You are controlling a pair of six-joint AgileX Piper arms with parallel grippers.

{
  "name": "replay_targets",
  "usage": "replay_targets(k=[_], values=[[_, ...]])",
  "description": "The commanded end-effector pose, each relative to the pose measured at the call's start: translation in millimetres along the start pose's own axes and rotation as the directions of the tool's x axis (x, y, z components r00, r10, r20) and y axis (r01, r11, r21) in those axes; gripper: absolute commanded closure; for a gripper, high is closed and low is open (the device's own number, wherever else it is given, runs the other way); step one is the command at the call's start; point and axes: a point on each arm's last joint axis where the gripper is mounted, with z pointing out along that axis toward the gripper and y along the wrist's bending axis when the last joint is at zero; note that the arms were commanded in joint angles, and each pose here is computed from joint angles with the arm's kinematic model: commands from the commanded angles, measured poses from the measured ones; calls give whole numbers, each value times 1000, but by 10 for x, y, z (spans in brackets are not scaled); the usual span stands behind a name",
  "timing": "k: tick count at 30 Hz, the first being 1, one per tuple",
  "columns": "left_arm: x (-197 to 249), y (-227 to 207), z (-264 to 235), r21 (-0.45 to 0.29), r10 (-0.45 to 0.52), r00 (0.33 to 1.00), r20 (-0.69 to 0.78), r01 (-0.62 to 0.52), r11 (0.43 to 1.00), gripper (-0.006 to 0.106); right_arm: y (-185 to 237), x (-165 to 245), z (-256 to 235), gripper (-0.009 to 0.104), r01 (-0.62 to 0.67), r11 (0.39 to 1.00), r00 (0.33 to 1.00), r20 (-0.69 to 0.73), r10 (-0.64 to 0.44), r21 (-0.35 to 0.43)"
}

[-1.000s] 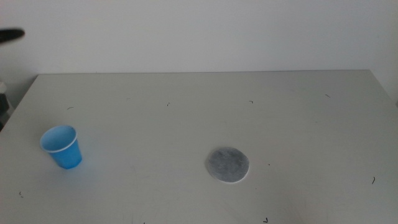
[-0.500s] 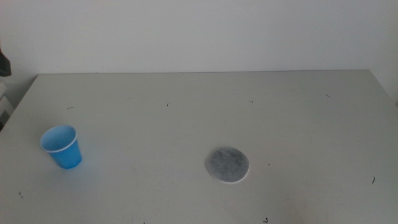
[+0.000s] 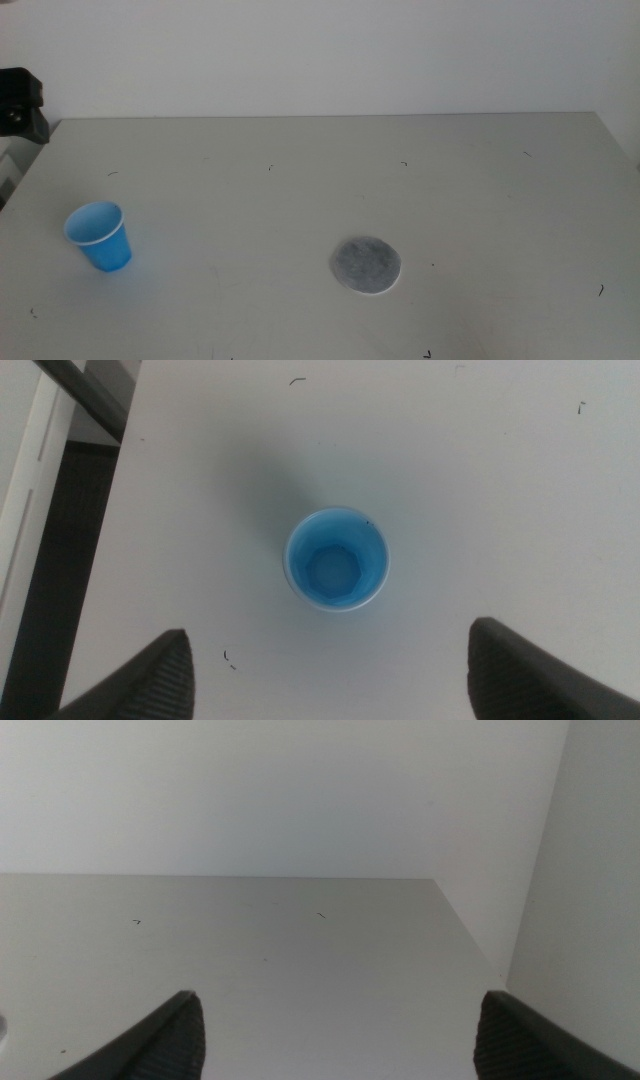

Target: Place an empty cup on a cup mat.

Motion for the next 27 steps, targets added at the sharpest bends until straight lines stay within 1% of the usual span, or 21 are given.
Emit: replay_targets(k=[1, 9, 13, 18, 21, 27], values=[[-92, -26, -97, 19, -13, 997, 77, 11, 1000, -3, 2, -119, -26, 1, 17, 1000, 994, 109, -17, -1], [-161, -54, 284, 8, -3, 1000, -12, 4, 1000, -3, 2, -119, -26, 1, 17, 1000, 994, 109, -17, -1], [-196, -20, 497, -17, 29, 998, -50, -30, 999, -3, 2, -119, -26, 1, 17, 1000, 994, 109, -17, -1], [-233, 101, 788, 7, 14, 995, -102, -13, 1000, -3, 2, -119, -26, 1, 17, 1000, 994, 109, -17, -1], [-252, 131, 940, 23, 34, 993, -115, -32, 999, -3, 2, -119, -26, 1, 17, 1000, 994, 109, -17, -1], [-225, 149, 1276, 13, 46, 981, -190, -45, 999, -3, 2, -119, -26, 1, 17, 1000, 994, 109, -17, -1]])
